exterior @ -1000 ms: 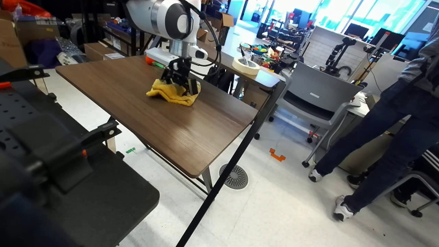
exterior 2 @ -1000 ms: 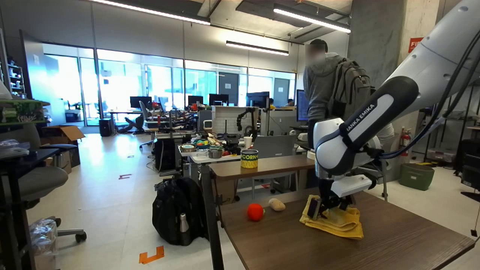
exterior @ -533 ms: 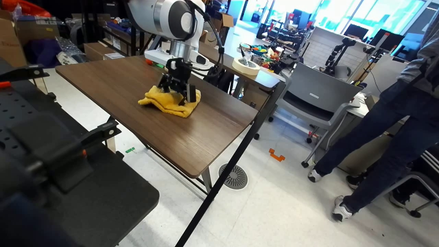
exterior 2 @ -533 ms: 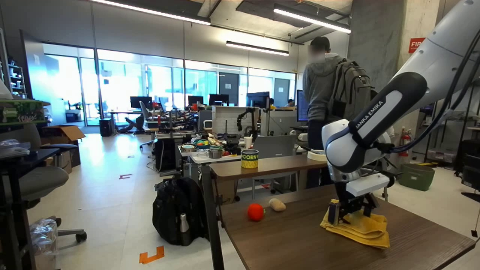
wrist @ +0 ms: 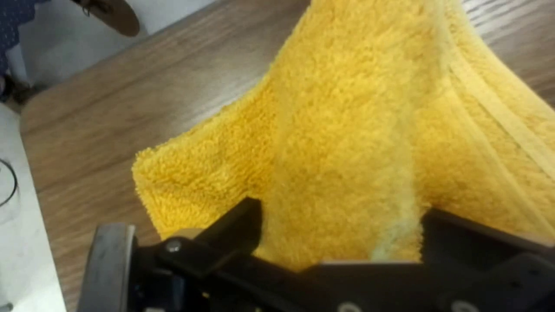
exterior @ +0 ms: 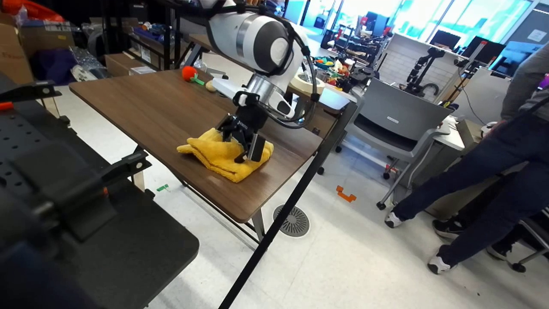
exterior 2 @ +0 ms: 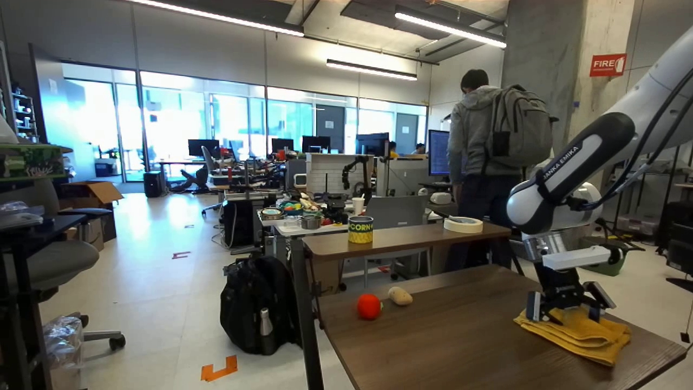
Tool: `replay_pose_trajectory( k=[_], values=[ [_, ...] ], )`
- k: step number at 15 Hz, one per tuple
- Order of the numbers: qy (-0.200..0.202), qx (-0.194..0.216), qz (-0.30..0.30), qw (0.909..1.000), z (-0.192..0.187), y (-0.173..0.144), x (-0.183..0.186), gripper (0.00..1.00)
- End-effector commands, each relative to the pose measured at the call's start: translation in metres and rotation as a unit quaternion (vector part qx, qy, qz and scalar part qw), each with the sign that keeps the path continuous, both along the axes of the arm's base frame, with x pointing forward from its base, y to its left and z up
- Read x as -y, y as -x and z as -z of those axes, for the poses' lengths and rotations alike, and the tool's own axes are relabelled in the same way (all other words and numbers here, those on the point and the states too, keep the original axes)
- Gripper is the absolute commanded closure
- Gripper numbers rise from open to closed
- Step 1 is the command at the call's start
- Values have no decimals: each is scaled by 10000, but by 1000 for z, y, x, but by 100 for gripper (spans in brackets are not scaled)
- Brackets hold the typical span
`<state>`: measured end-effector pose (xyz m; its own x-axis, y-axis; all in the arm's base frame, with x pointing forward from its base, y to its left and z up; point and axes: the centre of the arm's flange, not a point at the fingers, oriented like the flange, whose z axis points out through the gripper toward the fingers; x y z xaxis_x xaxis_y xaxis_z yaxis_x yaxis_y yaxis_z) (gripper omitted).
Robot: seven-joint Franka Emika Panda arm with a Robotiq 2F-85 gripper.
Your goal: Use the towel to clean the table and move the plush toys to the right
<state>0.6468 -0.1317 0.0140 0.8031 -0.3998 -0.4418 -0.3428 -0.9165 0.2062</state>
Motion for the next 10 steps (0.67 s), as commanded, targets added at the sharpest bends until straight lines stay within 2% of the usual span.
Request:
replay_pose_trajectory(
  k=[1,3,6,8,10],
  values=[
    [-237,-618,372,9971,73,7,37,0],
    [-402,-666,-62,9970,77,15,10,0],
    [-250,-525,-956,9937,57,15,-41,0],
    [-72,-529,-1479,9876,46,23,-72,0],
    [101,-601,-2029,9773,42,28,-108,0]
  ],
)
